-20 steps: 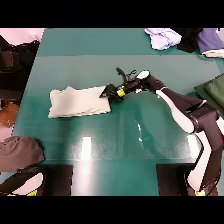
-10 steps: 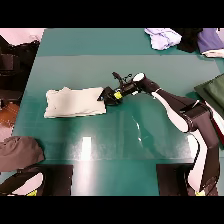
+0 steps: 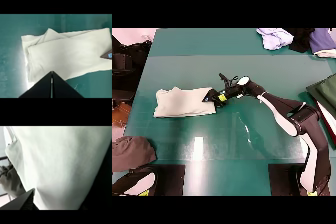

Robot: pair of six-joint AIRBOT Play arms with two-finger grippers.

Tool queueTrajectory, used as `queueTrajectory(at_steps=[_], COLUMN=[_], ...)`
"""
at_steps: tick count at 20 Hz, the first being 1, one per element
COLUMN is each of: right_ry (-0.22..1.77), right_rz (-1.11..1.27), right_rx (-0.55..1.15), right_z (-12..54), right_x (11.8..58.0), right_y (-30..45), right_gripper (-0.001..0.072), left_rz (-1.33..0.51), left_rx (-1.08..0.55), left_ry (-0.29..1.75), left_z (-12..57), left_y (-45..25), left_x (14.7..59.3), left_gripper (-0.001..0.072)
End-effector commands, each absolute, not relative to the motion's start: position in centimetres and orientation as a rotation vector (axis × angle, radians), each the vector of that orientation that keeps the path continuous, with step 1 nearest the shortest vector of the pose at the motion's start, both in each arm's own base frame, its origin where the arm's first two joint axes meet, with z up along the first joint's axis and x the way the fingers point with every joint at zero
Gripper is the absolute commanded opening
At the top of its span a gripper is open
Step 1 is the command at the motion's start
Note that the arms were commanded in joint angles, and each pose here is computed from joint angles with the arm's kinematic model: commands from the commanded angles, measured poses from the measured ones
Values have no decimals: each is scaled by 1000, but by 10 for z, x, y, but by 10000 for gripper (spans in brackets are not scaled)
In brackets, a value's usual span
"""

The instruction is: Fold the shirts.

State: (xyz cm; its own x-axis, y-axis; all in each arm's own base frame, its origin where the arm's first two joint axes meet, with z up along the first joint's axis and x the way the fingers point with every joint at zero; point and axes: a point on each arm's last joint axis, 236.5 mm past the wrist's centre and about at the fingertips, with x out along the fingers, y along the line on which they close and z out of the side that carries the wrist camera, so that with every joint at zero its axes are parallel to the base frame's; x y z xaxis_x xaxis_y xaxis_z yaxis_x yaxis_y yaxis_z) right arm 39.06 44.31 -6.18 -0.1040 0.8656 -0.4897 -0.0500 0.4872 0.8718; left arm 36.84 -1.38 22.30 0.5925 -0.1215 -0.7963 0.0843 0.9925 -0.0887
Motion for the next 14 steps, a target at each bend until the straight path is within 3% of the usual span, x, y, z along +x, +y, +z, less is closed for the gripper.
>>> queueTrajectory(at_steps=[1, 3, 9, 14], right_ry=[1382, 1363, 1276, 1095], right_rz=[857, 876, 1057, 793], right_rx=[747, 735, 559, 380], right_z=[-66, -59, 19, 104], right_x=[407, 410, 430, 490], right_y=[456, 456, 418, 266], right_gripper=[422, 35, 16, 16], left_rz=[-119, -119, -133, -135], left_rx=[-43, -43, -19, -21], left_ry=[928, 927, 948, 951], left_z=[223, 223, 220, 220], left_y=[-13, -13, -14, -14], left_x=[368, 368, 364, 363], left_gripper=[34, 34, 34, 34])
